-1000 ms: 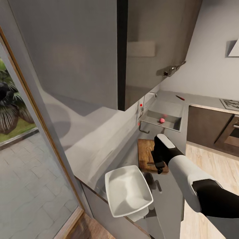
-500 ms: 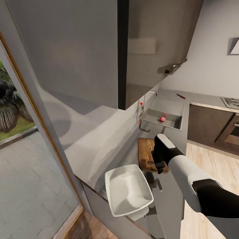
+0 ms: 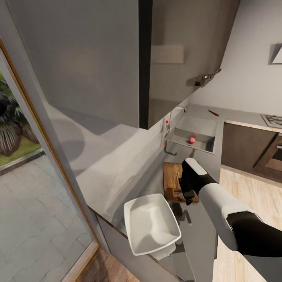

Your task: In the kitchen, take the Vidalia onion out of the sink, dice it on the chopping board with the paring knife, put the diced onion into the bowl on the countertop, then place both the paring knife and the chopping board into the sink.

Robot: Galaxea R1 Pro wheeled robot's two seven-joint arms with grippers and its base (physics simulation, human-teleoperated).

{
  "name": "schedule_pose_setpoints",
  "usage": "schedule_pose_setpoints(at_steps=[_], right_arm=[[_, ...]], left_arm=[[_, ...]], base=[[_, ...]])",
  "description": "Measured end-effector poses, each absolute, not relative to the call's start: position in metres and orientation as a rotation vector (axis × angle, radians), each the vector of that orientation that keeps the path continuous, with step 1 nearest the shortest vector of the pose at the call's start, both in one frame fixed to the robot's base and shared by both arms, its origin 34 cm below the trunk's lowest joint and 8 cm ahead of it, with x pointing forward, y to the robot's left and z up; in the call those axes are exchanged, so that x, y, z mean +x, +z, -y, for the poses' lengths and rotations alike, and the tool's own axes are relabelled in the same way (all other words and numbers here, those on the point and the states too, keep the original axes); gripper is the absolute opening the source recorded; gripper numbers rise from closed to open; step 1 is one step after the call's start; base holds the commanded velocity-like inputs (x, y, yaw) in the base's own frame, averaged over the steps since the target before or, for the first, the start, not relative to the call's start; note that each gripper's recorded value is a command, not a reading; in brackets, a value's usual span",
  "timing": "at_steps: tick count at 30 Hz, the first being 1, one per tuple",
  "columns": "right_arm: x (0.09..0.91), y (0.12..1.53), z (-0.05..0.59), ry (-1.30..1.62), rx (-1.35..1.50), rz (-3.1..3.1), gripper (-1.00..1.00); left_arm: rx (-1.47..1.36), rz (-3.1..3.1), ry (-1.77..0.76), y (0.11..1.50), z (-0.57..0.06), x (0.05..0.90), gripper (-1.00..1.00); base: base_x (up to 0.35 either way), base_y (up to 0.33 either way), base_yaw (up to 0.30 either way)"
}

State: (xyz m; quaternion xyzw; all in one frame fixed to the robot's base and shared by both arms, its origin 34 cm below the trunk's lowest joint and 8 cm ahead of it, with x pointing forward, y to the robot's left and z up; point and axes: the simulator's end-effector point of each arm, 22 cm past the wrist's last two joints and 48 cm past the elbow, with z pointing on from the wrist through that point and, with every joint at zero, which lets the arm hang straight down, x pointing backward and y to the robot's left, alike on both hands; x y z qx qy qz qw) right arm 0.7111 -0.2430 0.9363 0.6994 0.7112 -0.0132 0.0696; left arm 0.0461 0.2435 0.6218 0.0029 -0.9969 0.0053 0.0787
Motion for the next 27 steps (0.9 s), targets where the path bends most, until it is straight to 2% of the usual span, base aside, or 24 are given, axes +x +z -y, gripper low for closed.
schedule_pose_setpoints(at_steps=[27], right_arm=[[0.7101, 0.9272, 0.243, -0.056, 2.11, -2.15, 1.0]], left_arm=[[0.009, 2.968, 0.015, 0.6229, -0.2436, 0.0403, 1.0]], base=[[0.0, 0.0, 0.009]])
